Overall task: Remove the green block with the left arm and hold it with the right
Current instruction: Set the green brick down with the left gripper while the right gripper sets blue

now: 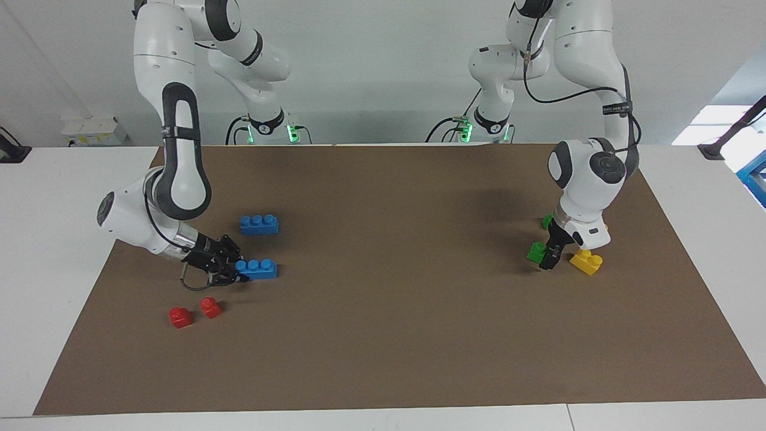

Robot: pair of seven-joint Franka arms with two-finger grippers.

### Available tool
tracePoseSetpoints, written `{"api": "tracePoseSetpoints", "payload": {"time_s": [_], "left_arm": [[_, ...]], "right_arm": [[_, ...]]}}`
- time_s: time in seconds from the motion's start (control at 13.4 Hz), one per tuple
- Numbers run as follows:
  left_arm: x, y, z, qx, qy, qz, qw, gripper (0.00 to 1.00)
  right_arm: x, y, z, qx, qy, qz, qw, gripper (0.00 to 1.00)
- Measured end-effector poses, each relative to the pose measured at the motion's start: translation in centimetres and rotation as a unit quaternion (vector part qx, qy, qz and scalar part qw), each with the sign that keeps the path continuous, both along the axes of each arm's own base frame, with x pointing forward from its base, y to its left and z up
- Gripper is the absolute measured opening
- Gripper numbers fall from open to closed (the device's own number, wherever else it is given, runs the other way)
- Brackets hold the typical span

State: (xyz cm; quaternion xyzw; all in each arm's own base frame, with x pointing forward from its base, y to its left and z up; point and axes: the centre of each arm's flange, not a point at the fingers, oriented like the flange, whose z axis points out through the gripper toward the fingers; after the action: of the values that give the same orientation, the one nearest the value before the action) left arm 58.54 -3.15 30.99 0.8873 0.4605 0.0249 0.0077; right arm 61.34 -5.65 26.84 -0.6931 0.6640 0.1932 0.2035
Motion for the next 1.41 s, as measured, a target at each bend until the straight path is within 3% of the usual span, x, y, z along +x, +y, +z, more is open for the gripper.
{"api": "tracePoseSetpoints", "payload": {"time_s": [0.22,0.52,0.89,0.97,1.04,1.26,1.41], "left_arm": [[0.3,-0.2,1.1,0.000,0.000,-0.002,1.000,1.00],[1.3,-0.3,6.9,0.004,-0.002,-0.027,1.000,1.00],[2.2,0.2,16.3,0.015,-0.008,-0.149,0.989,1.00],[2.4,0.3,17.8,0.017,-0.011,-0.176,0.984,1.00],[2.5,0.3,19.1,0.020,-0.014,-0.203,0.979,1.00],[1.6,0.5,22.6,0.029,-0.017,-0.301,0.953,1.00],[0.2,0.7,24.9,0.034,-0.015,-0.353,0.935,1.00]], "right_arm": [[0.6,0.6,3.3,0.011,0.009,-0.006,1.000,0.90],[0.6,1.0,11.6,-0.008,0.021,-0.005,1.000,0.90],[-0.8,0.7,20.3,-0.057,-0.020,0.022,0.998,0.90],[-1.3,1.1,21.9,-0.066,-0.029,0.030,0.997,0.98],[-1.9,1.7,23.5,-0.073,-0.037,0.040,0.996,1.00],[-4.5,5.2,28.6,-0.098,-0.055,0.095,0.989,1.00],[-6.5,7.6,31.7,-0.125,-0.081,0.151,0.977,1.00]]}}
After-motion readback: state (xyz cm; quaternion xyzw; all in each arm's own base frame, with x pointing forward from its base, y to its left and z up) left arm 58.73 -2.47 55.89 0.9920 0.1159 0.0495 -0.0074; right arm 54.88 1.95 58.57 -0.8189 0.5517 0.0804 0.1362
